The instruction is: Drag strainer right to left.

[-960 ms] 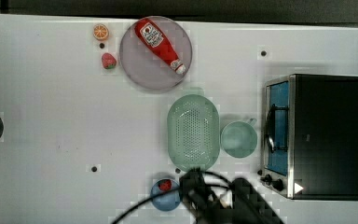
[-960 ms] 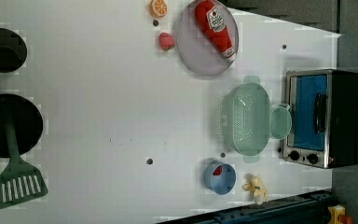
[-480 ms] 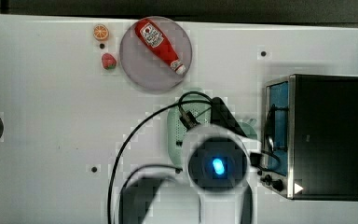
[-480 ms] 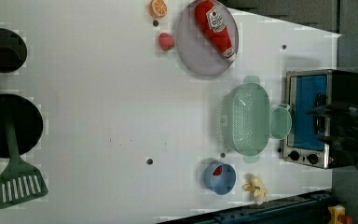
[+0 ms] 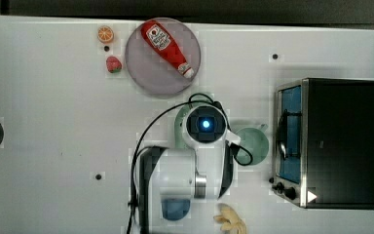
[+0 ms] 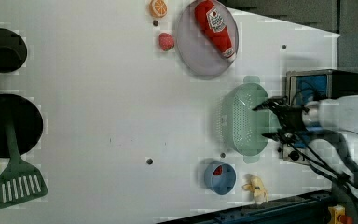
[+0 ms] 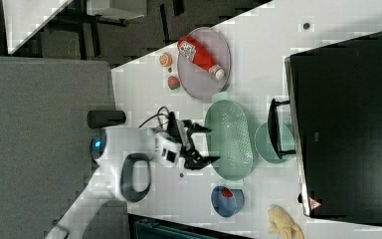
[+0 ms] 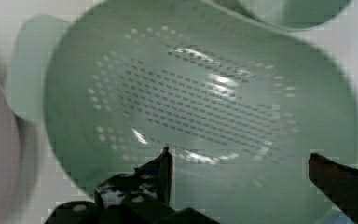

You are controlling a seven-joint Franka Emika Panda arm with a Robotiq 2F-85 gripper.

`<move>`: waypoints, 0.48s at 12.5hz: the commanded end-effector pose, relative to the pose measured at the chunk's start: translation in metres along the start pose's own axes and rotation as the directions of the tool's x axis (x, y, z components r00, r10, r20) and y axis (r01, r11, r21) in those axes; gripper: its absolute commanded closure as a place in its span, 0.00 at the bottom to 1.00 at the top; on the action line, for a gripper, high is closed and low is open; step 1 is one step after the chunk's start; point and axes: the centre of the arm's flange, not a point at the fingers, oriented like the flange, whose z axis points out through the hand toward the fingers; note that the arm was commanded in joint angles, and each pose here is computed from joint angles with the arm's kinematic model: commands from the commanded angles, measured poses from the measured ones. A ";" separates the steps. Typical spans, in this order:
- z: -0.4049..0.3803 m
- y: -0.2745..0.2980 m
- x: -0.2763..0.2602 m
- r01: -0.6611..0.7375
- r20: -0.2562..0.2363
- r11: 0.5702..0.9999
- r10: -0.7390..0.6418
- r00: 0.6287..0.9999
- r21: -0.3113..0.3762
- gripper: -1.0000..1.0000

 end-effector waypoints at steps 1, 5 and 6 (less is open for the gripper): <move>0.019 -0.016 0.002 -0.184 -0.020 0.979 0.186 0.982 0.086 0.00; 0.073 -0.028 -0.019 -0.207 -0.010 0.974 0.209 0.978 0.093 0.00; 0.083 -0.028 -0.023 -0.212 -0.008 0.974 0.214 0.977 0.077 0.00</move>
